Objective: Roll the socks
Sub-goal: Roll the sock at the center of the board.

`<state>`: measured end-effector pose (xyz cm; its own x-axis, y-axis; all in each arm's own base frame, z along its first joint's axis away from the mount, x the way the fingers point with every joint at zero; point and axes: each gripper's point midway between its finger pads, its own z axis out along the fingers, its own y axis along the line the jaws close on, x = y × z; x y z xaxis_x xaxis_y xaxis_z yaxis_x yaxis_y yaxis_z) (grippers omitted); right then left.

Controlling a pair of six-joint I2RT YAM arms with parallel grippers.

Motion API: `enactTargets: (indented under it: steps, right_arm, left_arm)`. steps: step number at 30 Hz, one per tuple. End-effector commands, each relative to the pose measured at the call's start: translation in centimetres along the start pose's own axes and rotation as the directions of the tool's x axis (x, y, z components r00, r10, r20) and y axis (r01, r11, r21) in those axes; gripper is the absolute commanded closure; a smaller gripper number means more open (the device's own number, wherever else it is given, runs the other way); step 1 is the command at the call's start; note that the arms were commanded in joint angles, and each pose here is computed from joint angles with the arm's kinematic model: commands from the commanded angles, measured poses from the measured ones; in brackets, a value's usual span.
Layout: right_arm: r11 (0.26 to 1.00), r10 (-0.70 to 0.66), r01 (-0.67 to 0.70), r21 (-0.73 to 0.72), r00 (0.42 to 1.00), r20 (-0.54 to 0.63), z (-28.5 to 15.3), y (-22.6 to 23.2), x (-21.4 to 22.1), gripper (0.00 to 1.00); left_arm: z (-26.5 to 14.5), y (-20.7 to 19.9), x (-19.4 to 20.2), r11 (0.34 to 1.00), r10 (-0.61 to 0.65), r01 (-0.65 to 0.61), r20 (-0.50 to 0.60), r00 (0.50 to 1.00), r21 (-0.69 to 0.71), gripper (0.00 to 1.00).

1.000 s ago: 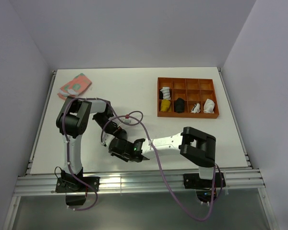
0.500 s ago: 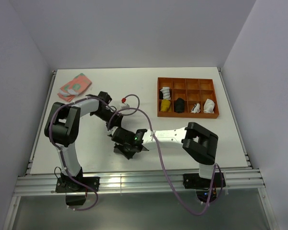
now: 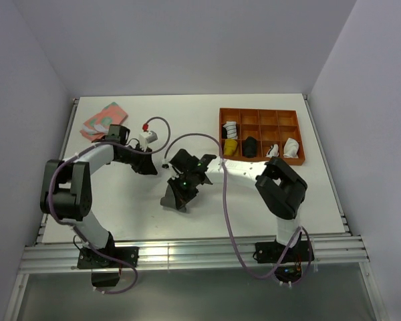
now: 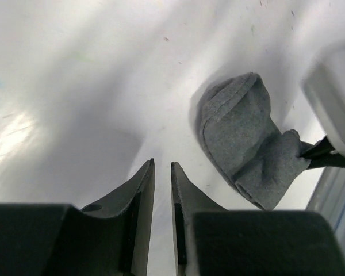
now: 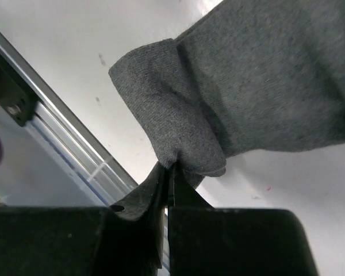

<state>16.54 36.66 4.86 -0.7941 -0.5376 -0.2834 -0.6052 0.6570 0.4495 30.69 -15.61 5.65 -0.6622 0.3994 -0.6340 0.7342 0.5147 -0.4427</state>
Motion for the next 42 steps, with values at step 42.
enactTargets:
  steps: [42]
  right_arm:
    - [0.89, 0.232, -0.305, -0.339, 0.942, -0.241, 2.4, -1.5, -4.1, 0.98]
  left_arm:
    - [1.5, -9.1, 4.1, 0.727, 0.686, -0.686, 0.011, 0.727, 0.029, 0.54]
